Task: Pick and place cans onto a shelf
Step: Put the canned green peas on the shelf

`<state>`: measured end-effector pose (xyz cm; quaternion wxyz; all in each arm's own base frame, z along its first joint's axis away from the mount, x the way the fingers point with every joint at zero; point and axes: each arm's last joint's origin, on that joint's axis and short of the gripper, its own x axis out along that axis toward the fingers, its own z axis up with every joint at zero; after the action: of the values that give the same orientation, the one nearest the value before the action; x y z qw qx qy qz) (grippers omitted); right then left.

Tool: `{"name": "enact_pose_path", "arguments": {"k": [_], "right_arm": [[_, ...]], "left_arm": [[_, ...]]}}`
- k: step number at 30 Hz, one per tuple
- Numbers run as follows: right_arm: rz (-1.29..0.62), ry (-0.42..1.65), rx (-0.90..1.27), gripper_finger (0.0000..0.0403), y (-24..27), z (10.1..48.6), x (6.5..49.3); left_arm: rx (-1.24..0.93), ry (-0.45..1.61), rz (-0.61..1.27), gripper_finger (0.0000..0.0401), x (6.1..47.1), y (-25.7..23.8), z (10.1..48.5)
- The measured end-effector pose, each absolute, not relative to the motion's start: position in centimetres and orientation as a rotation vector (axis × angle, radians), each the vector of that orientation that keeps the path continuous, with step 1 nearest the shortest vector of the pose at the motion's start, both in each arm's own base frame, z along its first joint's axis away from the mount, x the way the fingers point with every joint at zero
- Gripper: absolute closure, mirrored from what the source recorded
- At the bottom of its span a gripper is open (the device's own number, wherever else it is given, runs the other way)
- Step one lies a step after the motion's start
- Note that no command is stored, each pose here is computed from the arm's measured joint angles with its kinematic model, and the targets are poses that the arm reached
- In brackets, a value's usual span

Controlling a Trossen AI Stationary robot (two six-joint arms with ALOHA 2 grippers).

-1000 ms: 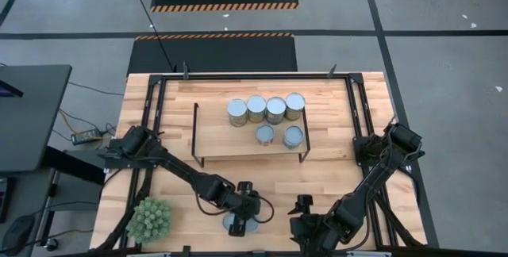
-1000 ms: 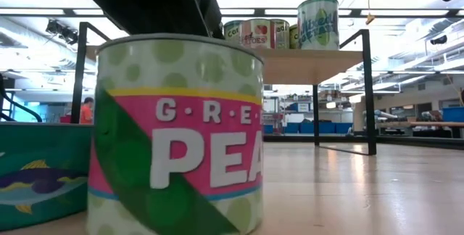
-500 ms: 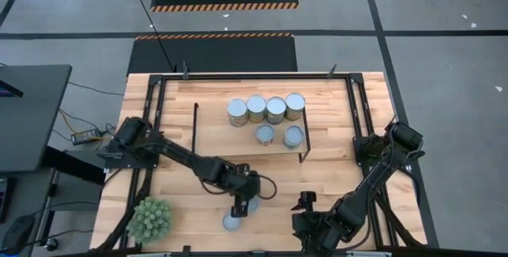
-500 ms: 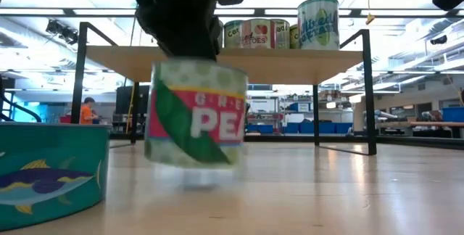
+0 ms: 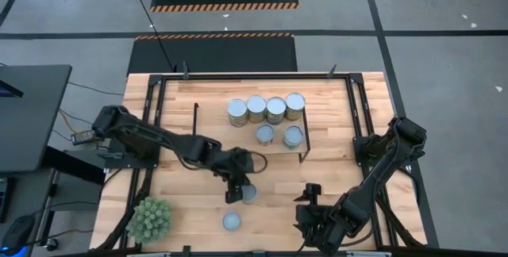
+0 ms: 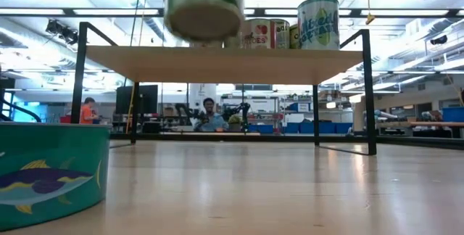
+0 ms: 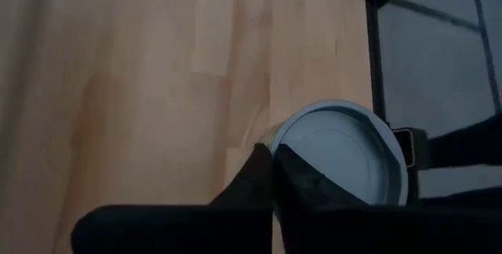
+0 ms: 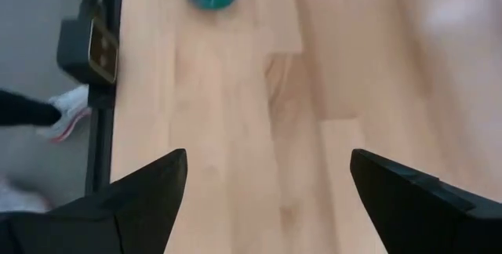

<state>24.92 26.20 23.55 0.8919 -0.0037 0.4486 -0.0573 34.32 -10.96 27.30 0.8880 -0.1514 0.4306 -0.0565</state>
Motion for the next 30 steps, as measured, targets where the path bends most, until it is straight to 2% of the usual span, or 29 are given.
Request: {"name": "enact_pose_path", "arguments": {"k": [6,11,21,30], "right_arm": [[-0.153,0.864,-0.034,0.0037,25.7,24.6,24.8],[-0.168,0.856,-0.036,0.0037,25.5,24.6,25.0],[-0.179,0.857,-0.016,0.0037,25.4,24.6,25.0],[-0.187,0.857,-0.010,0.0037,25.2,24.6,25.2]], "left_arm": [[-0.403,0.863,-0.029,0.0399,32.5,-8.6,30.1],[-0.397,0.782,0.150,0.0399,31.4,-6.5,31.8],[-0.378,0.679,0.510,0.0399,31.1,-3.7,31.9],[-0.393,0.662,0.616,0.0399,32.0,-2.2,31.1]]}}
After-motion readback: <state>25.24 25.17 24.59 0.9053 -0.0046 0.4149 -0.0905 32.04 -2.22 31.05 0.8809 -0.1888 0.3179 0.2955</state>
